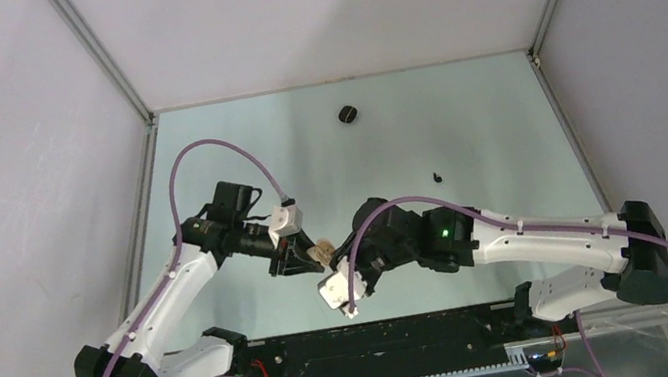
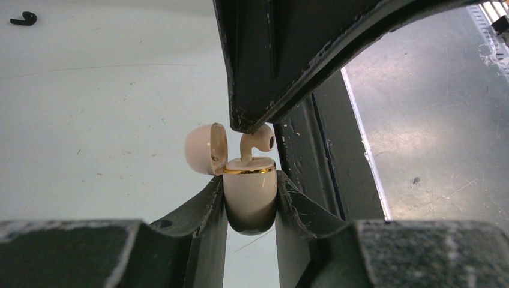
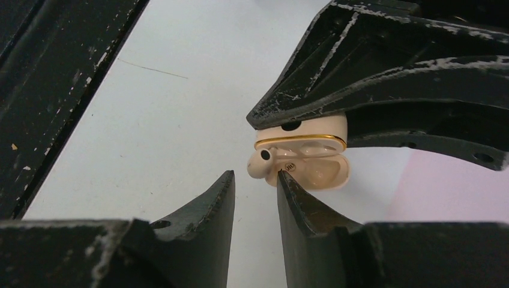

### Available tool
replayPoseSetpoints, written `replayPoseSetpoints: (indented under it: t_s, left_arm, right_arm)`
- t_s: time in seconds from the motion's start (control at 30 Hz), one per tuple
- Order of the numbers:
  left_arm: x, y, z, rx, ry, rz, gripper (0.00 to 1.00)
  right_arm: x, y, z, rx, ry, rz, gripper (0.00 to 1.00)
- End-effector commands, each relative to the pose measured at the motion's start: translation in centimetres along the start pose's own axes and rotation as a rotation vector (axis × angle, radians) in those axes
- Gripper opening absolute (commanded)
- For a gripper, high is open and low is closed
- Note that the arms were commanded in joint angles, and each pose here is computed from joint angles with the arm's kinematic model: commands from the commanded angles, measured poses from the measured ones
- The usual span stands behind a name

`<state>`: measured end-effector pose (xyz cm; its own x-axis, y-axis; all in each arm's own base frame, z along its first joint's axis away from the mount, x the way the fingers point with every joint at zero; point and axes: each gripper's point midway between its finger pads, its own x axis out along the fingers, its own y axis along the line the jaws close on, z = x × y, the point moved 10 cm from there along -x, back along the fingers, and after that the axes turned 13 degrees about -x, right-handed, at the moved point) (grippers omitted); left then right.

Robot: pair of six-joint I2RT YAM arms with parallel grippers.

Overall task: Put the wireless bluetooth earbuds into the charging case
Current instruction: Place the earbud in the charging case.

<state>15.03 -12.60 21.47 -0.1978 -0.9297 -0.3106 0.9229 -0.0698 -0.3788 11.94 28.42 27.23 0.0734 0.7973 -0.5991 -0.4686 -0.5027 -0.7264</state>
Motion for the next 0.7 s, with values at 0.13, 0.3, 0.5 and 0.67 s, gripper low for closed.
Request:
replayPoseSetpoints:
  t_s: [0.13, 0.3, 0.5, 0.67]
  left_arm:
    - [-0.3, -0.2, 1.6, 0.059, -0.052, -0.020, 0.06]
    - [-0.3, -0.2, 1.7, 0.058, -0.061, -0.023, 0.06]
    - [-0.3, -0.3, 1.8, 0.059, -0.066, -0.027, 0.06]
    - [-0.3, -0.3, 1.7, 0.056, -0.066, -0.026, 0.06]
  right_arm:
    - [0.9, -0.5, 0.3, -0.011, 0.035, -0.067, 0.36]
    - [1.1, -1.0, 0.3, 0.013, 0.057, -0.112, 0.29]
    - [1.2, -1.2, 0.4, 0.021, 0.061, -0.125, 0.21]
    - [1.2, -1.3, 0.4, 0.054, 0.065, -0.128, 0.20]
